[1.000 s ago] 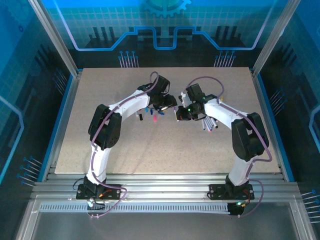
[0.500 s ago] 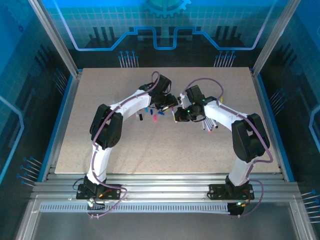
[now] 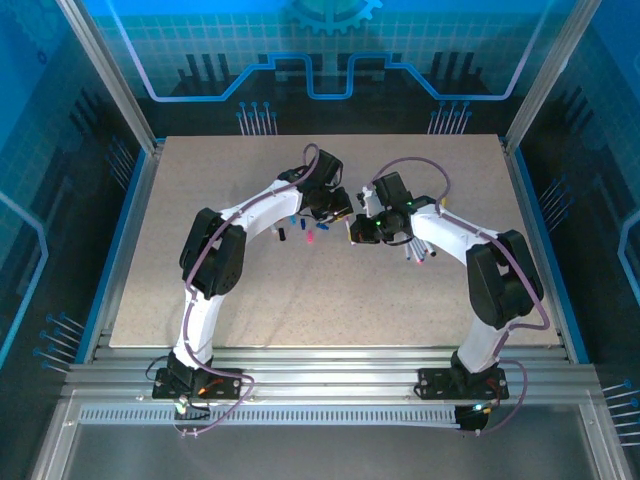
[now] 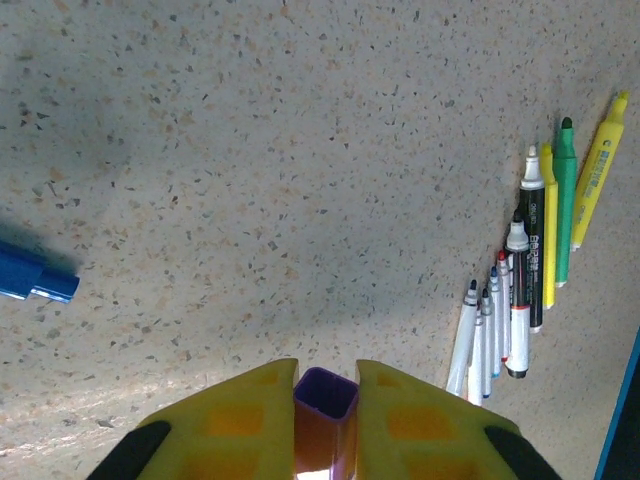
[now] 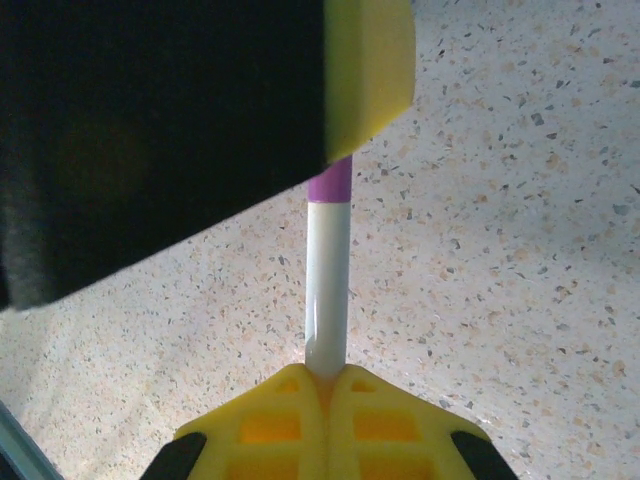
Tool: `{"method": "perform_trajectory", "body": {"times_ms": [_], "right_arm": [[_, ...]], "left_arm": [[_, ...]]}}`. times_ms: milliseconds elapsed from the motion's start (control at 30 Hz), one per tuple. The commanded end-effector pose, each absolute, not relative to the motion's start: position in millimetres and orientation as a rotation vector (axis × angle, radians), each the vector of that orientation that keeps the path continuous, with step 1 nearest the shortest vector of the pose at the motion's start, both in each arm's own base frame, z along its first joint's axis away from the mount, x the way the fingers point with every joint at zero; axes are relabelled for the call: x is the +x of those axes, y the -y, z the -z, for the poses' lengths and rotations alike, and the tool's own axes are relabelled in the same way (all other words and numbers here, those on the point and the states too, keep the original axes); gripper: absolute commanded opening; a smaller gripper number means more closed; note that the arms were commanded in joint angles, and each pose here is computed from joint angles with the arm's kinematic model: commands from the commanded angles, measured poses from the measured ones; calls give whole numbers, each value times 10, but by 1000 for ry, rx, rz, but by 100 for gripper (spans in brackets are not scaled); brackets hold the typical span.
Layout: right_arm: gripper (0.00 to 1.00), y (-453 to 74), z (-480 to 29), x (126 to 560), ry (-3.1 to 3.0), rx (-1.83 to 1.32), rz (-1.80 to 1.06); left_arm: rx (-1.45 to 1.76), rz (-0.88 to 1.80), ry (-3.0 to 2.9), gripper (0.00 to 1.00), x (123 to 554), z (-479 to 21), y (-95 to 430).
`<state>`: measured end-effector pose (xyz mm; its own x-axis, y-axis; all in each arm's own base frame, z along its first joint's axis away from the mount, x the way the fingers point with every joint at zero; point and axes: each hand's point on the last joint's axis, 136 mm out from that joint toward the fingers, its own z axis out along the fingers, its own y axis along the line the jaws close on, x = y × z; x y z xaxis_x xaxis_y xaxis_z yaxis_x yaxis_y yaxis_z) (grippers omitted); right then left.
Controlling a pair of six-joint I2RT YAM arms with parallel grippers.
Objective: Open the pen caps
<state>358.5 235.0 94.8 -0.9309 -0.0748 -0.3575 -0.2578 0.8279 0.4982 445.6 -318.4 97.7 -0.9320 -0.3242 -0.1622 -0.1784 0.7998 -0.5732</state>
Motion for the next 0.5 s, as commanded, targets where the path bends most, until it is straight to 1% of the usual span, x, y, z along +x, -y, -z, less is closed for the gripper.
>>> {"method": "perform_trajectory", "body": {"times_ms": [0,33,67,133,200,300,467], "right_arm": [[0,-2430,-1114,3597,-2616,-278,-850],[0,-2425,-1104,3590,-2617,-279,-849],[6,-2420,-1082,3581,-2623,-282,-846],[21,-2408,-1047,3564,-2631,-280,-842],[29,-2410,-1021,3547,-2636,-281,-849],[33,-2416,-993,3539,-2639,-279,-854],[33,-2424,-914,3548,-2657,-277,-855]], "left_arm": [[-372,856,-2771,0,4377,-830,3234],[-373,861,-2764,0,4370,-843,3234],[-375,866,-2760,0,4365,-851,3233],[-377,878,-2747,0,4367,-895,3231],[-378,896,-2739,0,4362,-923,3237],[-372,916,-2728,0,4357,-984,3254],[-371,936,-2711,0,4358,-1061,3262]]}}
